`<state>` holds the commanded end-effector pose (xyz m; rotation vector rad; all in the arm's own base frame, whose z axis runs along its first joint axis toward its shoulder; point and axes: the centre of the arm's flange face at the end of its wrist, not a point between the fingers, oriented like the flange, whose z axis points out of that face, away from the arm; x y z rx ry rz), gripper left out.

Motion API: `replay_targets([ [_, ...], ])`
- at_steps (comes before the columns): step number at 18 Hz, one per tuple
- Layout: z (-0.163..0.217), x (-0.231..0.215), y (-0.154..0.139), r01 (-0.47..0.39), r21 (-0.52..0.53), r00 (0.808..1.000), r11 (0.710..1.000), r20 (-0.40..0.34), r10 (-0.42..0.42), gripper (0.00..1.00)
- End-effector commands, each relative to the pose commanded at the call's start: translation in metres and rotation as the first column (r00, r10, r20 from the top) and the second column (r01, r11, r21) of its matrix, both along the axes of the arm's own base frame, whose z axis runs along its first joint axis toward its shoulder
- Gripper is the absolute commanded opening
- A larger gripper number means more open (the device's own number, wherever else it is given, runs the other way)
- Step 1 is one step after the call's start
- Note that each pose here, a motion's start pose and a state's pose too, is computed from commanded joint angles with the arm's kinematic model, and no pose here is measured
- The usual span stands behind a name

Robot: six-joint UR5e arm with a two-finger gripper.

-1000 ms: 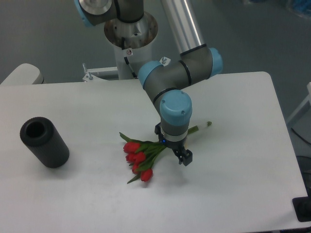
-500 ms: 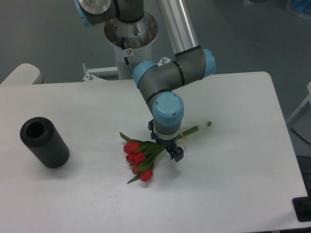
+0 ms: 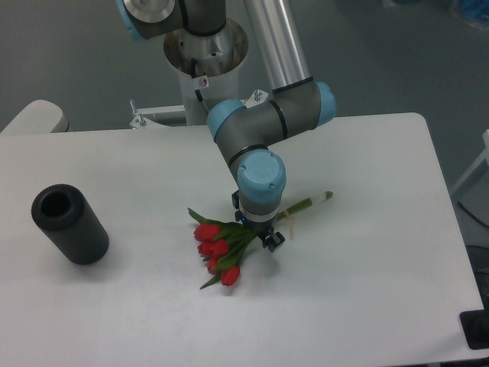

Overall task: Pick up the flowers from the table
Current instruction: 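Close the gripper around the tulip stems, then lift the held tulips up off the table and pull them back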

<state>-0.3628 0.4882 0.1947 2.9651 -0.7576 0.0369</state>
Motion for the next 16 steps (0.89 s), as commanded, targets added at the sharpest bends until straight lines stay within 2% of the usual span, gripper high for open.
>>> replay_targets([
  [1, 0.001, -0.001, 0.000, 0.002, -0.006, 1.000, 1.000, -0.007, -0.002, 0.16],
  [7, 0.019, -0.014, 0.002, -0.010, 0.016, 0.999, 1.000, -0.039, 0.010, 0.00],
  [12, 0.053, -0.044, 0.019, -0.022, 0.054, 0.996, 0.998, -0.080, 0.026, 0.00],
  [16, 0.064, -0.068, 0.039, -0.033, 0.049, 0.997, 0.998, -0.072, 0.037, 0.00],
])
